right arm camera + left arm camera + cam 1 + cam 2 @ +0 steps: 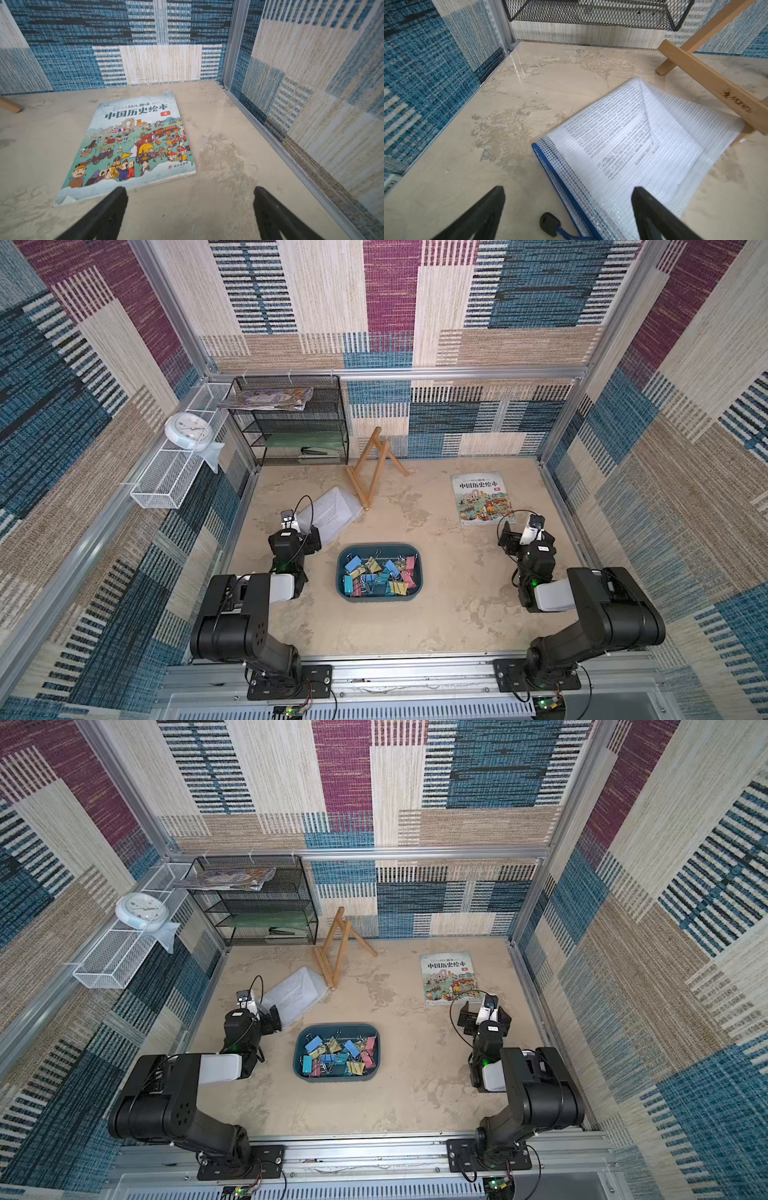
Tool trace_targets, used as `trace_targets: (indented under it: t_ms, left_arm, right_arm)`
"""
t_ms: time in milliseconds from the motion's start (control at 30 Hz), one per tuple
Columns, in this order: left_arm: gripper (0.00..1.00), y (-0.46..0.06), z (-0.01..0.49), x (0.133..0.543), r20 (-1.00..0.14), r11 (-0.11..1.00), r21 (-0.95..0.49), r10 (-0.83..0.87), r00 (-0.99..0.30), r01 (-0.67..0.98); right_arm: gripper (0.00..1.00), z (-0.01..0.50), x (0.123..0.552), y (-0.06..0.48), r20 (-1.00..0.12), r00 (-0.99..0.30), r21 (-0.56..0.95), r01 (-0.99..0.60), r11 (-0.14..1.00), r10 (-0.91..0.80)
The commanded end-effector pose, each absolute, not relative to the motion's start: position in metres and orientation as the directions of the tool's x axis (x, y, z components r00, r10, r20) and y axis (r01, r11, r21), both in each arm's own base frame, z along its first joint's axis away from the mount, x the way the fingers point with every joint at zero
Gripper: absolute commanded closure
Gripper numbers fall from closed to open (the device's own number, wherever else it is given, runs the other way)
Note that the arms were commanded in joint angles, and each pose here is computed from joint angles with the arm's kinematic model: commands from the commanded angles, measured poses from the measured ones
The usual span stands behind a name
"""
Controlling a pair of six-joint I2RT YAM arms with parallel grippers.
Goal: Put the binder clips in the storage box
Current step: Reset both arms
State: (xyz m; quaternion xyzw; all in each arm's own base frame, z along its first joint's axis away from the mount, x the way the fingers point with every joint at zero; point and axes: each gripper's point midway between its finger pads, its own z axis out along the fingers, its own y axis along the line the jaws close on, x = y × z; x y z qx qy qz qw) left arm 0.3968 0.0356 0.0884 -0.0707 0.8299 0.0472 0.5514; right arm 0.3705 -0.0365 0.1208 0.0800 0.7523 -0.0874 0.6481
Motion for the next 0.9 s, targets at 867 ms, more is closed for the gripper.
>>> trace_targets:
  t_ms: [867]
  left_arm:
    - [0.01, 0.033, 0.095, 0.395, -0.934, 0.987, -0.026, -0.080, -0.348, -0.158]
  right_arm:
    - [0.00, 0.142, 0.349, -0.038, -0.999, -0.021, 0.025, 0.242, 0.970, 0.031]
